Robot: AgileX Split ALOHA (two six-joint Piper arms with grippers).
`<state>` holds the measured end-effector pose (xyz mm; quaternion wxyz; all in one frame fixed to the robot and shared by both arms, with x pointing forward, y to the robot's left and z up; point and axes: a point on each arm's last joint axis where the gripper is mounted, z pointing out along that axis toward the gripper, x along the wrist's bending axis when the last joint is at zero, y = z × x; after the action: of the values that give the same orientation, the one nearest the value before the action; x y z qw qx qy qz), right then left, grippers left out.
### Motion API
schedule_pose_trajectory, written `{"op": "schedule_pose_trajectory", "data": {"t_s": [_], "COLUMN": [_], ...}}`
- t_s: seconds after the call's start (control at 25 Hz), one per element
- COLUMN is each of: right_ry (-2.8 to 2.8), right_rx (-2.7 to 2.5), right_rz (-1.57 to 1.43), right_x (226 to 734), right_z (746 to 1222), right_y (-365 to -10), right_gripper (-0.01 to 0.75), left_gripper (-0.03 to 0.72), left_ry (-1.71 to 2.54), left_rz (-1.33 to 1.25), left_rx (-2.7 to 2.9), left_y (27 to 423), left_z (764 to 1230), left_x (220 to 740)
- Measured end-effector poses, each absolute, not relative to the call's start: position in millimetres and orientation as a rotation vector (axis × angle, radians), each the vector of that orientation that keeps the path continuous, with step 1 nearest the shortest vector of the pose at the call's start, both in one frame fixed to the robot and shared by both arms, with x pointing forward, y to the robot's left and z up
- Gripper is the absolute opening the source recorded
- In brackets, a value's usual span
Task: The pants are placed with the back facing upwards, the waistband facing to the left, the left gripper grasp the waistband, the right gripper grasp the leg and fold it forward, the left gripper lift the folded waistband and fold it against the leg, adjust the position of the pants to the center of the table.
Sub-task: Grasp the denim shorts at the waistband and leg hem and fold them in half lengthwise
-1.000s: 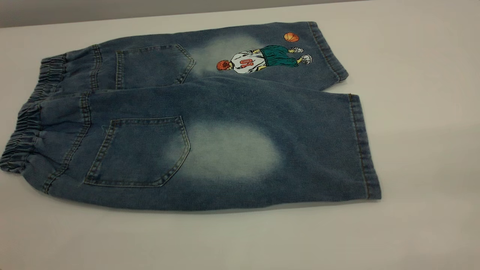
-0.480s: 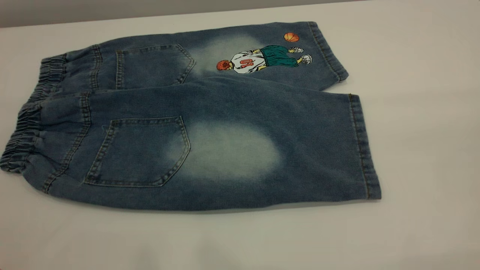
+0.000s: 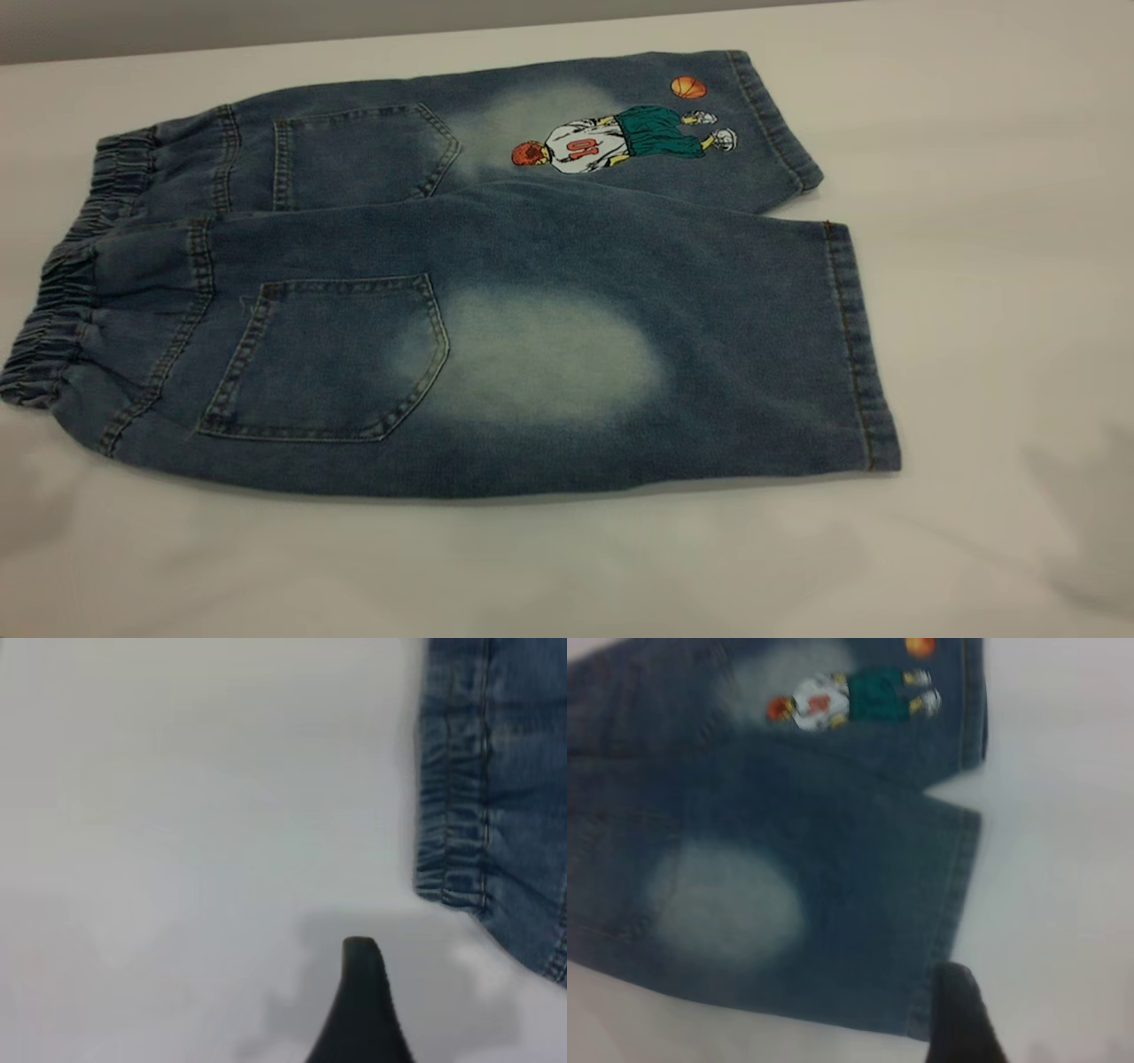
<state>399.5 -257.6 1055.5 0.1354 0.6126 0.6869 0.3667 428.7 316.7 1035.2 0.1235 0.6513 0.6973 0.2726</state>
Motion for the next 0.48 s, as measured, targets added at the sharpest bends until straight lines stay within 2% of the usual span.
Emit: {"op": "schedule_pose_trajectory", "data": {"t_s": [0.32,0.48], "right_ry": [2.045,2.062], "right_rx": [1.910,1.936], "right_rz": [0.958,0.942], "right_x": [425,431], "right_z": [1024,1016], "right_y": [-255,-254], "right_gripper": [0.351,0.351], "left_gripper": [0.501,0.499], "left_ry": [2.198,2.316], "left_rz": [0.523,0.394], "left_rx": [1.972,1.907], "left_y": [310,320], "left_z": [964,934], "left_x": [475,485]}}
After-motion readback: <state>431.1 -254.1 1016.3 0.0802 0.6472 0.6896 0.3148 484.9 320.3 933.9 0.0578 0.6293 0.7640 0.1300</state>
